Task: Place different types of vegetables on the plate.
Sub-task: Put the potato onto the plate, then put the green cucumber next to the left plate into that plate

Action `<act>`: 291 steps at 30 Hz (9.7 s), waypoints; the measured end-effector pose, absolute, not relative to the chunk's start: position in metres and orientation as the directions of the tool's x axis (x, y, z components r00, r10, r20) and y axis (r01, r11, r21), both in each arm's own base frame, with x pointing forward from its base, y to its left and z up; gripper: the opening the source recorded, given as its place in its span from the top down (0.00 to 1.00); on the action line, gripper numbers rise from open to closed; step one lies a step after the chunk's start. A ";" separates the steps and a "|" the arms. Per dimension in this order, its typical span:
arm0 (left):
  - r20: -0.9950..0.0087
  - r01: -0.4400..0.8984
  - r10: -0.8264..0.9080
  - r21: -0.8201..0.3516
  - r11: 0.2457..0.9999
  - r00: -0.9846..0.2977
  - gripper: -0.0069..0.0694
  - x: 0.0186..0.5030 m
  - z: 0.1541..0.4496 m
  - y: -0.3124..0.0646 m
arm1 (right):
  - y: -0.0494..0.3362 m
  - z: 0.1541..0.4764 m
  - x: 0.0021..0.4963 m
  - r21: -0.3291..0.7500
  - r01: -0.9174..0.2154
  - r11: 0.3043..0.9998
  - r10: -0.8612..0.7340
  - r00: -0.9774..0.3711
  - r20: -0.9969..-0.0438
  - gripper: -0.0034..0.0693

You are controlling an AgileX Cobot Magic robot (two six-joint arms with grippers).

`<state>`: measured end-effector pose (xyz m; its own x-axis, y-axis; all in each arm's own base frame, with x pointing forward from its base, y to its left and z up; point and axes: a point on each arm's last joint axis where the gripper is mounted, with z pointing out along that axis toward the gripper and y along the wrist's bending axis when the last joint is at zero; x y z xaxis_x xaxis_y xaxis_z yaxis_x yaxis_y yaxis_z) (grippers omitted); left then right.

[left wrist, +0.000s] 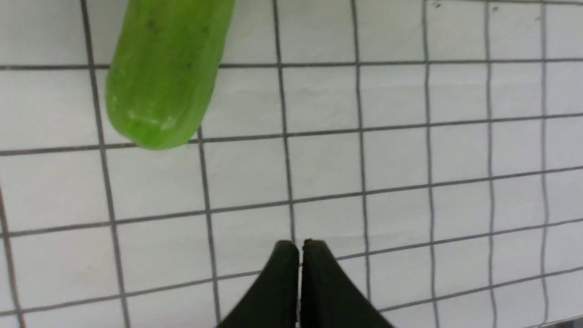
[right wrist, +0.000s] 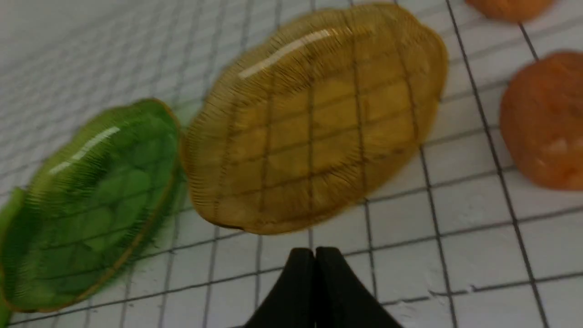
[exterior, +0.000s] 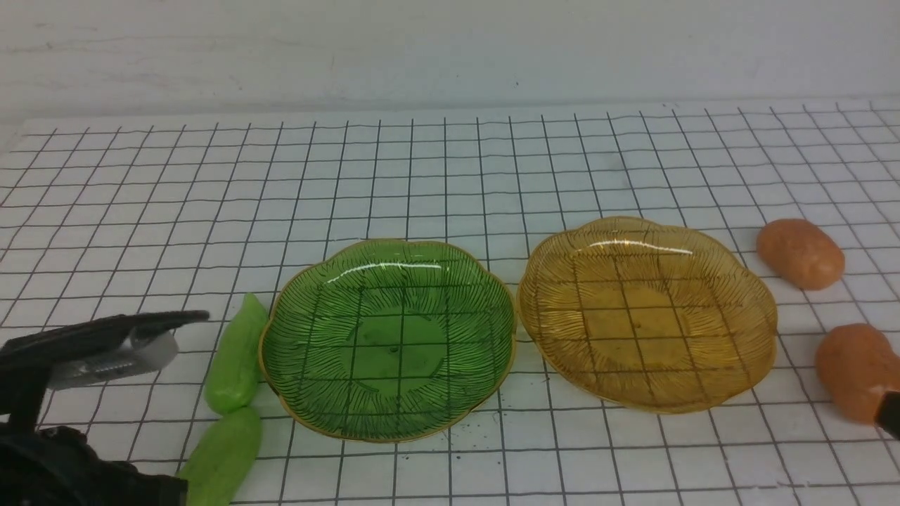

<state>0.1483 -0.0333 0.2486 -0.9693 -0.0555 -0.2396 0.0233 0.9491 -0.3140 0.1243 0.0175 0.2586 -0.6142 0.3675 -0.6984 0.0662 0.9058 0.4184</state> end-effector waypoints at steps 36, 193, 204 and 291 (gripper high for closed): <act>-0.148 0.003 -0.038 -0.269 0.963 -0.988 0.92 0.167 0.229 -0.030 | -0.024 0.170 0.288 -0.136 0.111 0.984 0.044 -0.905 -0.423 0.13; -0.376 0.023 -0.071 -0.240 0.970 -0.924 0.38 0.188 0.233 -0.027 | 0.071 0.345 0.295 0.217 -0.220 0.951 -0.115 -0.904 -0.413 0.97; -0.283 0.037 -0.026 -0.215 0.976 -0.959 0.24 0.210 0.203 -0.027 | 0.056 0.317 0.191 0.228 -0.242 0.943 -0.148 -0.920 -0.363 0.97; -0.268 -0.113 -0.153 -0.158 0.981 -0.951 0.15 0.414 0.183 -0.033 | 0.053 0.300 0.184 0.183 -0.286 0.940 -0.196 -0.897 -0.395 0.97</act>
